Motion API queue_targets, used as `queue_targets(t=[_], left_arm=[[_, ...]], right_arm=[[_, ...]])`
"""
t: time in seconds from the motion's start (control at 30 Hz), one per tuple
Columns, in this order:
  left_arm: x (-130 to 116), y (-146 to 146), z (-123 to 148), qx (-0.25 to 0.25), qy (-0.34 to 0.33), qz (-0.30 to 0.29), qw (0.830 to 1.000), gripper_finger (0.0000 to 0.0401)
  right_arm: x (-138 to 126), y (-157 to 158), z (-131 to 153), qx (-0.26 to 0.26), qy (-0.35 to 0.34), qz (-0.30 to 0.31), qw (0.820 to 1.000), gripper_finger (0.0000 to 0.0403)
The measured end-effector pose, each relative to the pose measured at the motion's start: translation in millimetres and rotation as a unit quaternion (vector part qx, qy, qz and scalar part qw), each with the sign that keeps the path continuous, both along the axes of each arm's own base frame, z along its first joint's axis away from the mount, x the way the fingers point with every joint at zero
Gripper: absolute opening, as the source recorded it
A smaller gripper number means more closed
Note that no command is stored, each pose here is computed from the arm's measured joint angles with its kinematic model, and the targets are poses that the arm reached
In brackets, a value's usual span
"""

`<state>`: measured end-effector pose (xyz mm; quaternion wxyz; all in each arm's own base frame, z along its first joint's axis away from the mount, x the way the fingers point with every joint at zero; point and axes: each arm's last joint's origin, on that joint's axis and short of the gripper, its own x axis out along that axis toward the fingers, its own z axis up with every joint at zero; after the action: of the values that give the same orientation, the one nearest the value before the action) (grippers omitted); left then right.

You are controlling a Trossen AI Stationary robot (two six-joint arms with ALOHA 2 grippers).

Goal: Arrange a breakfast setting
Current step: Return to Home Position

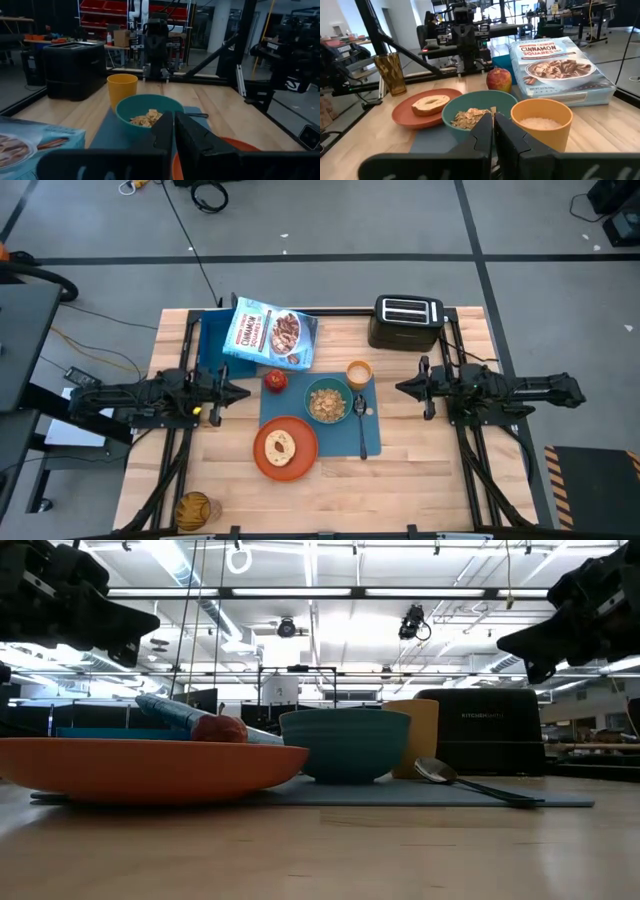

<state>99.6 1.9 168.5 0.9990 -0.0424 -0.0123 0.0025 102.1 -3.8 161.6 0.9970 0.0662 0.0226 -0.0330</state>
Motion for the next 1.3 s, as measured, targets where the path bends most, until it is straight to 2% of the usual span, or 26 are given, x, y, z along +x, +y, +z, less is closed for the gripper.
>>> queue_targets(t=[1.3], left_arm=[[0.0, 0.0, 0.9, -0.001, -0.005, 0.001, 1.0, 0.0025]], right_arm=[[0.0, 0.0, 0.3, -0.001, -0.002, 0.0, 1.0, 0.0022]])
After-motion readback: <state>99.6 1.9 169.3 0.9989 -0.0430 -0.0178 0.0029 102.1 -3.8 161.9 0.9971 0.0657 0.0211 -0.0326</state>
